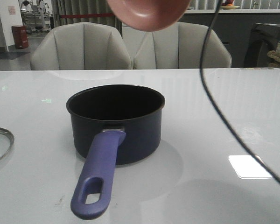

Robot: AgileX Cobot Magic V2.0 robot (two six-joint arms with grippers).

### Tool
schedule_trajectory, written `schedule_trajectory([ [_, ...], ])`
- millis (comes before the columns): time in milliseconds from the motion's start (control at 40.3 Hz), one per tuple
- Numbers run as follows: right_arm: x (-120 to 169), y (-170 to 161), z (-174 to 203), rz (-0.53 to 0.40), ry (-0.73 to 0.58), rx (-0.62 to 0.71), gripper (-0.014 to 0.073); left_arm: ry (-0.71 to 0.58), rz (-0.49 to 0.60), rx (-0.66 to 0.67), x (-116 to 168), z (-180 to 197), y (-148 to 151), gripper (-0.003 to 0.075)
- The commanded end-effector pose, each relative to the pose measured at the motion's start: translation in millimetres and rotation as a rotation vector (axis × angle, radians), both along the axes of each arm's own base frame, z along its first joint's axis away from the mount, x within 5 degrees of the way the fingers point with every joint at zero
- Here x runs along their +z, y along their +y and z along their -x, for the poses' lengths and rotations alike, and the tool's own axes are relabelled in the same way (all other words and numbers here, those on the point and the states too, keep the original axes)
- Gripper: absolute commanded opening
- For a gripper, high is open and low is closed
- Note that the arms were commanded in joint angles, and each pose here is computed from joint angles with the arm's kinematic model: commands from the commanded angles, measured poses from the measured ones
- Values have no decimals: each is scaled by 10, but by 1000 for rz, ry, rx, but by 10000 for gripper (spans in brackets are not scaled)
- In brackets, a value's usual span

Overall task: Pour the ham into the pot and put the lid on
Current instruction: 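Carry the empty pink bowl back and set it on the table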

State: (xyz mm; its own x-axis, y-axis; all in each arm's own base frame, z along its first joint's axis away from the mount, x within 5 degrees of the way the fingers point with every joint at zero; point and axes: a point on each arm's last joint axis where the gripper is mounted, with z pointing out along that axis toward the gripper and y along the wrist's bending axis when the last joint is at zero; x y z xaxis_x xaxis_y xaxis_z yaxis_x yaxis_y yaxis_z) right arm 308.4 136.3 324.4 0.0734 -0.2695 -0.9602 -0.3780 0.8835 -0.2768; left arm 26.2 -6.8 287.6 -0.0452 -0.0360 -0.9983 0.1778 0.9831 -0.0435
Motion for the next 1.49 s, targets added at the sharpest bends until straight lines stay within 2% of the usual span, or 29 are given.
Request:
schedule_trajectory([
  [0, 296, -241, 90, -85, 14, -55, 143, -94, 23, -1, 154, 11, 4, 533],
  [124, 249, -514, 121, -113, 187, -137, 143, -94, 23, -1, 154, 11, 4, 533],
  [223, 201, -714, 148, -174, 340, -215, 143, -94, 23, -1, 154, 11, 4, 533],
  [397, 98, -959, 184, -216, 584, -329, 143, -94, 23, -1, 154, 11, 4, 533],
  [595, -157, -1234, 157, -353, 844, -443, 143, -94, 23, -1, 154, 11, 4, 533],
  [670, -255, -1338, 124, -352, 955, -463, 143, -94, 23, -1, 154, 11, 4, 533],
  [794, -402, -1407, 32, -263, 1105, -420, 143, -94, 23, -1, 154, 11, 4, 533],
  [1092, -847, -1489, -229, -169, 1244, -446, 143, -94, 23, -1, 154, 11, 4, 533],
  [1315, -1103, -1491, -305, -158, 1324, -450, 143, -94, 23, -1, 154, 11, 4, 533],
  [1464, -1167, -1490, -322, -146, 1340, -443, 147, -94, 23, -1, 154, 11, 4, 533],
])
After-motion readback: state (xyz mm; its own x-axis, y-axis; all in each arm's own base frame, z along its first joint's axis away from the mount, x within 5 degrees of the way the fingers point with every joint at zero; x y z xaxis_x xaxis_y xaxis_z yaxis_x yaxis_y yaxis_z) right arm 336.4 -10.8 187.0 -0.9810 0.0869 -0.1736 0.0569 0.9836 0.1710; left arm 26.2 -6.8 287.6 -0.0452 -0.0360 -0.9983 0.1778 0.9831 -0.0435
